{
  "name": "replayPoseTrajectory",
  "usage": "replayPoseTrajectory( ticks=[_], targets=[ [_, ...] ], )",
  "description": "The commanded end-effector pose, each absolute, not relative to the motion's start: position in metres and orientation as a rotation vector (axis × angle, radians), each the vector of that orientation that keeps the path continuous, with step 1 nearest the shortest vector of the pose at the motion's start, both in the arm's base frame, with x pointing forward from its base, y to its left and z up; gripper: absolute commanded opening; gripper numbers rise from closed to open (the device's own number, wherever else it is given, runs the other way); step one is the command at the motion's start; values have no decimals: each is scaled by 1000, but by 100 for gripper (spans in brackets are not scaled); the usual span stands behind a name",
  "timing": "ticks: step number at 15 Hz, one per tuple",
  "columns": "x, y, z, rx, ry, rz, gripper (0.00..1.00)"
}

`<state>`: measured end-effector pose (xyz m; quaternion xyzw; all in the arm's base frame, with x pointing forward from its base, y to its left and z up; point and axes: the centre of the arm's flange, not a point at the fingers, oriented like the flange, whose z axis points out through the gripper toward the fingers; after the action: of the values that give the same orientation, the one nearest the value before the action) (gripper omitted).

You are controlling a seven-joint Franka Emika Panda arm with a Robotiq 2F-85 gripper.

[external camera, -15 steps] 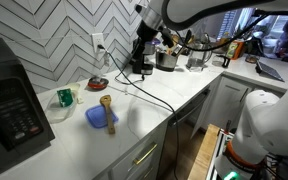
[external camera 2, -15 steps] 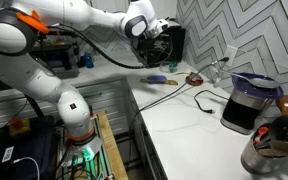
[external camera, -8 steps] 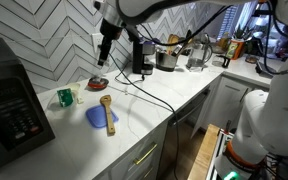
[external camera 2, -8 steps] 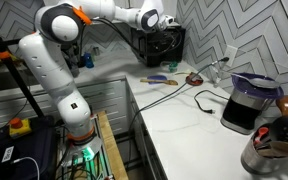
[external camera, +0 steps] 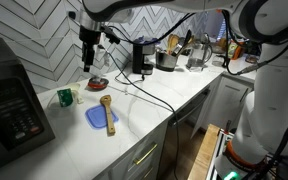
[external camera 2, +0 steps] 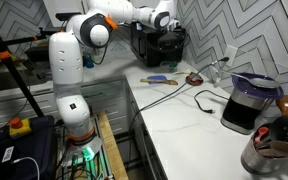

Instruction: Remove the green packet from the lunchbox and put it on the drip tray

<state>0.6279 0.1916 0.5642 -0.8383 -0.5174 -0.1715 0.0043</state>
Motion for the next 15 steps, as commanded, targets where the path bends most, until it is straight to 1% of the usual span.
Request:
replayPoseTrajectory(
  ticks=[1,3,4,6,7,8,9,10,12,13,14,15],
  targets=[
    [628,192,565,-2625,-1623,-538,100],
    [653,194,548,-2686,-1491,-517,100],
    [662,194,543,-2632,-1480,-549,100],
    [683,197,531,-2624,-1446,-513,99],
    [692,198,524,-2622,-1431,-498,95],
    [702,200,516,-2631,-1408,-480,97],
    [710,203,510,-2631,-1394,-474,95],
    [717,205,504,-2623,-1379,-470,96],
    [730,214,493,-2611,-1353,-459,86],
    [735,219,489,-2601,-1346,-446,75],
    [740,223,485,-2603,-1336,-429,70],
    [744,225,482,-2609,-1326,-414,71]
  ],
)
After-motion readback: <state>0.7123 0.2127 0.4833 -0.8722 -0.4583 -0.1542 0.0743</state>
